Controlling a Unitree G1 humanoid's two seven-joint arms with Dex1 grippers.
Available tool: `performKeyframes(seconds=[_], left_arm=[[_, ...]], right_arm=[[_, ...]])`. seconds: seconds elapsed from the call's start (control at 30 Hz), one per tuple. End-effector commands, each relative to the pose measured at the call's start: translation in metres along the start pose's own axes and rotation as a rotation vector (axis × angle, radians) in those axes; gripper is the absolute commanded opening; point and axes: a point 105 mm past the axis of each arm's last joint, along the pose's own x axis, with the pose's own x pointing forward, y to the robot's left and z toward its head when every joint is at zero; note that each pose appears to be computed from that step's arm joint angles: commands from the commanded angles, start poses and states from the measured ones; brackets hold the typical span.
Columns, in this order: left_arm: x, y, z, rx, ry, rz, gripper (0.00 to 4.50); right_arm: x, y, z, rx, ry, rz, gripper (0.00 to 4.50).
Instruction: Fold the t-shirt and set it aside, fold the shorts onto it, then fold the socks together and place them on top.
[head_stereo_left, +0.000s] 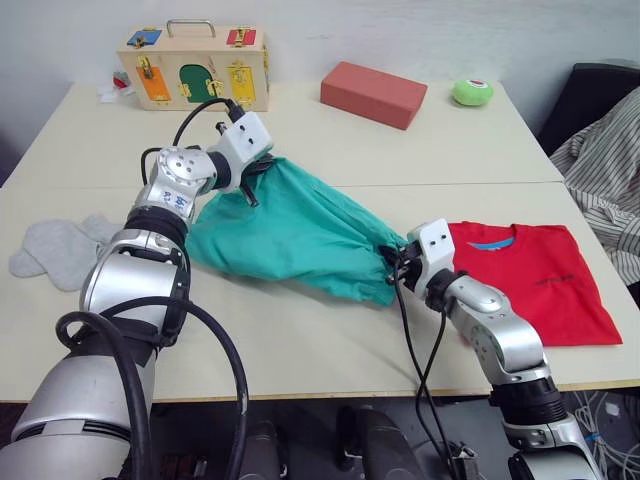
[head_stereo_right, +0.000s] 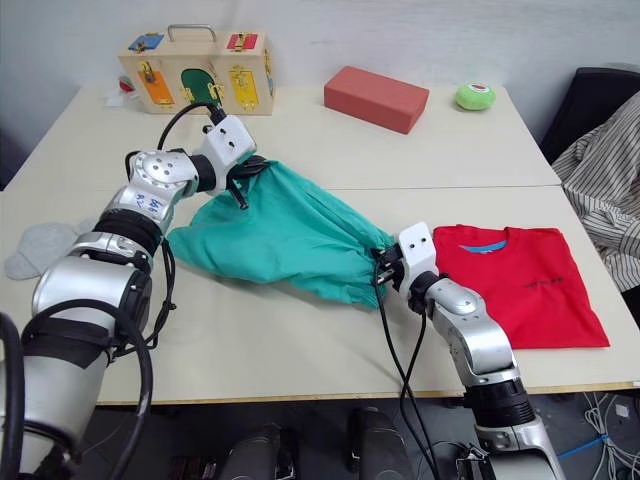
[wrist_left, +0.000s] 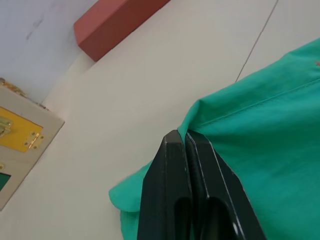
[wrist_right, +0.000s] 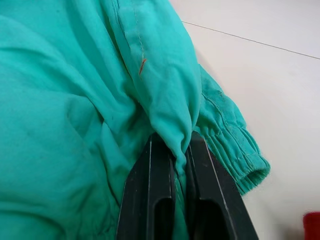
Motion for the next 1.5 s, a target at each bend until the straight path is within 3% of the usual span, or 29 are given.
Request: performKeyframes(seconds=[0.03,0.2,0.3,0.37,0.43,0.5,0.63,0.9,1.13,1.2,1.3,1.5], left_arm=[[-0.005,0.014,-0.002,-0.055,-0.013,0.095,0.43],[-0.019,0.033,0.006,-0.111,-0.115,0.163,1.89],[-0.038,0.048,0.018,-0.120,-0.229,0.166,2.81],[-0.050,0.052,0.025,-0.131,-0.310,0.126,3.47],[-0.065,0.037,0.028,-0.108,-0.403,-0.060,4.13],[-0.079,0.018,0.020,-0.055,-0.422,-0.232,4.49],[-0.113,-0.016,-0.029,-0.003,-0.279,-0.460,4.49],[-0.143,-0.052,-0.076,0.050,-0.144,-0.529,4.49],[-0.103,-0.064,-0.101,0.172,0.008,-0.458,4.49],[-0.091,-0.059,-0.103,0.175,0.042,-0.396,4.50],[-0.082,-0.056,-0.106,0.160,0.084,-0.360,3.85],[-0.093,-0.071,-0.121,0.045,0.117,-0.479,1.98]], right_arm=[[-0.003,-0.007,0.014,0.013,-0.085,-0.052,0.59],[-0.017,-0.022,0.028,-0.082,-0.137,-0.088,2.19],[-0.034,-0.031,0.043,-0.155,-0.189,-0.074,3.18],[-0.042,-0.028,0.048,-0.207,-0.196,-0.026,3.89],[-0.049,-0.007,0.056,-0.277,-0.224,0.107,4.50],[-0.054,0.019,0.058,-0.334,-0.240,0.251,4.50],[-0.054,0.075,0.040,-0.402,-0.215,0.483,4.50],[-0.022,0.085,-0.001,-0.568,-0.114,0.430,4.50],[0.015,0.074,-0.012,-0.690,-0.059,0.333,4.50],[0.021,0.074,-0.008,-0.694,-0.071,0.320,4.13],[0.026,0.075,-0.004,-0.707,-0.086,0.327,3.22],[0.020,0.076,-0.004,-0.687,-0.095,0.394,1.09]])
